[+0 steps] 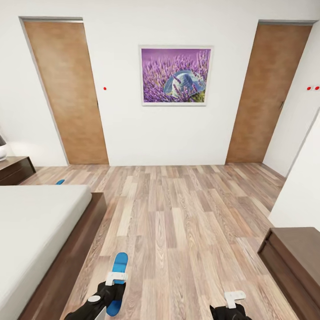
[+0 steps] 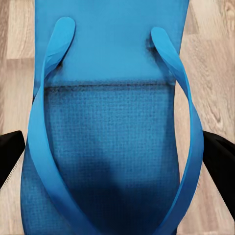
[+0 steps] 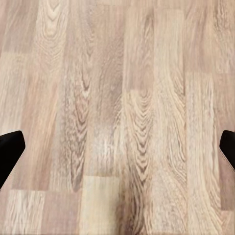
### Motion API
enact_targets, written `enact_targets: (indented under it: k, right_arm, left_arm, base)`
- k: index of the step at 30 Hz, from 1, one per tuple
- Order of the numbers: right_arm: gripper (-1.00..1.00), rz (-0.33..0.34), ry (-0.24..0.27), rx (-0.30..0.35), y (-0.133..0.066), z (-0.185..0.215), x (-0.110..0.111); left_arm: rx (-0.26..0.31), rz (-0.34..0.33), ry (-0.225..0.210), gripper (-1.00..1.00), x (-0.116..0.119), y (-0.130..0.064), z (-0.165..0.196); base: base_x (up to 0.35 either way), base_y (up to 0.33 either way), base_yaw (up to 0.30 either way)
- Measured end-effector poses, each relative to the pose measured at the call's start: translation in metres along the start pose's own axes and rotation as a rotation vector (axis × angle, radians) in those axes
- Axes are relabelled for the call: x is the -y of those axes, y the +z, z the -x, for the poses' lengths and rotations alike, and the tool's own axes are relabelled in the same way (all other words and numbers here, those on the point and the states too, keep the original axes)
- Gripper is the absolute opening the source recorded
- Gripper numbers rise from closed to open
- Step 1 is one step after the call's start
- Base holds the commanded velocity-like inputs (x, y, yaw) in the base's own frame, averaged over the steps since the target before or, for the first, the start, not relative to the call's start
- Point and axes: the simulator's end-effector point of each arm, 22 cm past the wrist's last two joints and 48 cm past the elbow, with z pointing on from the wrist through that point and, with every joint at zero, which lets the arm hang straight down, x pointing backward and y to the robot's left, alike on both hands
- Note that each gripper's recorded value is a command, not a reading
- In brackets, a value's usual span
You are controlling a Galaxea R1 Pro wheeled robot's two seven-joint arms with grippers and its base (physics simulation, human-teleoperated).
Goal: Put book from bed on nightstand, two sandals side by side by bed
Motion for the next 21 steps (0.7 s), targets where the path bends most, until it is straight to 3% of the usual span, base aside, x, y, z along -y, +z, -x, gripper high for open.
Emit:
enact_targets:
  k: [21]
  right_arm:
    - [1.00, 0.001, -0.001, 0.000, 0.0001, 0.0001, -0.0009]
  left_arm:
    - [-0.001, 0.000, 0.000, -1.00, -0.0001, 0.0000, -0.0007]
  base:
    - [0.339, 0.000, 0.000]
